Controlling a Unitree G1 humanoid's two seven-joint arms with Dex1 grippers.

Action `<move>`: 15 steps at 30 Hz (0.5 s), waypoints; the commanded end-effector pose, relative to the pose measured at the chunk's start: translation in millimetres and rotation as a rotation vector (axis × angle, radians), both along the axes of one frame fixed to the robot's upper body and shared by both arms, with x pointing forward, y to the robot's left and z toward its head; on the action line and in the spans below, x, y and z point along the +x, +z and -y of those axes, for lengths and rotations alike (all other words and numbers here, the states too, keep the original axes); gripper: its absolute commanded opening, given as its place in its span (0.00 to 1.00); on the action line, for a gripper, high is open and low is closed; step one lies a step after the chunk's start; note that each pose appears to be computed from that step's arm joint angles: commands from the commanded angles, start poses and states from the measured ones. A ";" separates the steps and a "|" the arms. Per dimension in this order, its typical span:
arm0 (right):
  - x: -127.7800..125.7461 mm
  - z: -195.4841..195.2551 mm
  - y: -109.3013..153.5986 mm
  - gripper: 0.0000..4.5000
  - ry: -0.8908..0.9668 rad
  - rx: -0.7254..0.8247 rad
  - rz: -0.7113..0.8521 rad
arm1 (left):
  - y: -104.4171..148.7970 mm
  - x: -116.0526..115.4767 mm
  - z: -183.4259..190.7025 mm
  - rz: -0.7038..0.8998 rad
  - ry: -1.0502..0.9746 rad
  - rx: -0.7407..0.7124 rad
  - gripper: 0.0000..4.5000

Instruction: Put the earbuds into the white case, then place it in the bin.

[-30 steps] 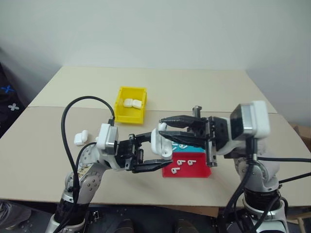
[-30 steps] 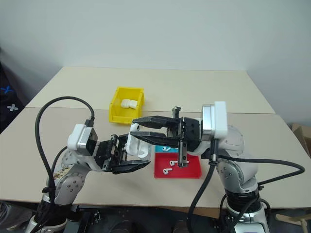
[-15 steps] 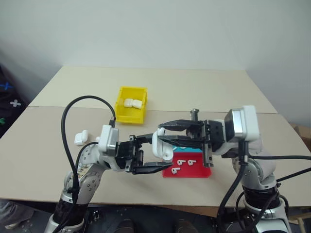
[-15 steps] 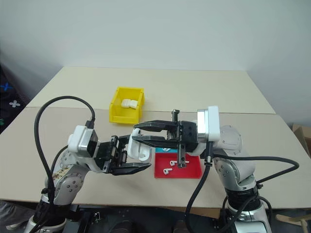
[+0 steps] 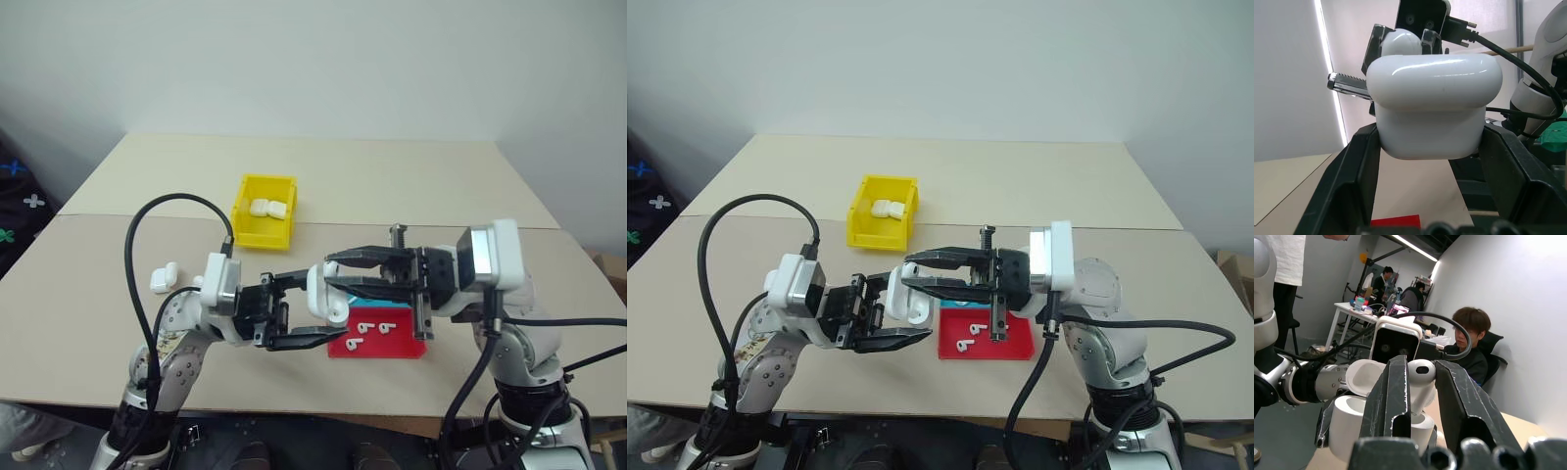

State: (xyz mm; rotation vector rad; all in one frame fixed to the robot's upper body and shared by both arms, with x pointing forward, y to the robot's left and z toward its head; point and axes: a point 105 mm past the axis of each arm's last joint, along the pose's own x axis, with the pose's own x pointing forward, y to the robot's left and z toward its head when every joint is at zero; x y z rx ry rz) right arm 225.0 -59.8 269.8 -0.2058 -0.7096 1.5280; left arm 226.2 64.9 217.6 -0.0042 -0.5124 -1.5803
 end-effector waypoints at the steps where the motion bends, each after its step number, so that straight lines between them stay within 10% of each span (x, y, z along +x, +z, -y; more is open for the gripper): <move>1: -6.6 2.8 11.1 0.13 0.012 0.042 0.036 | 4.5 -4.8 0.3 0.028 -0.011 -0.015 0.61; 15: -4.2 4.1 -2.2 0.13 0.003 -0.028 0.033 | 7.5 -3.1 0.2 0.043 -0.001 -0.021 0.61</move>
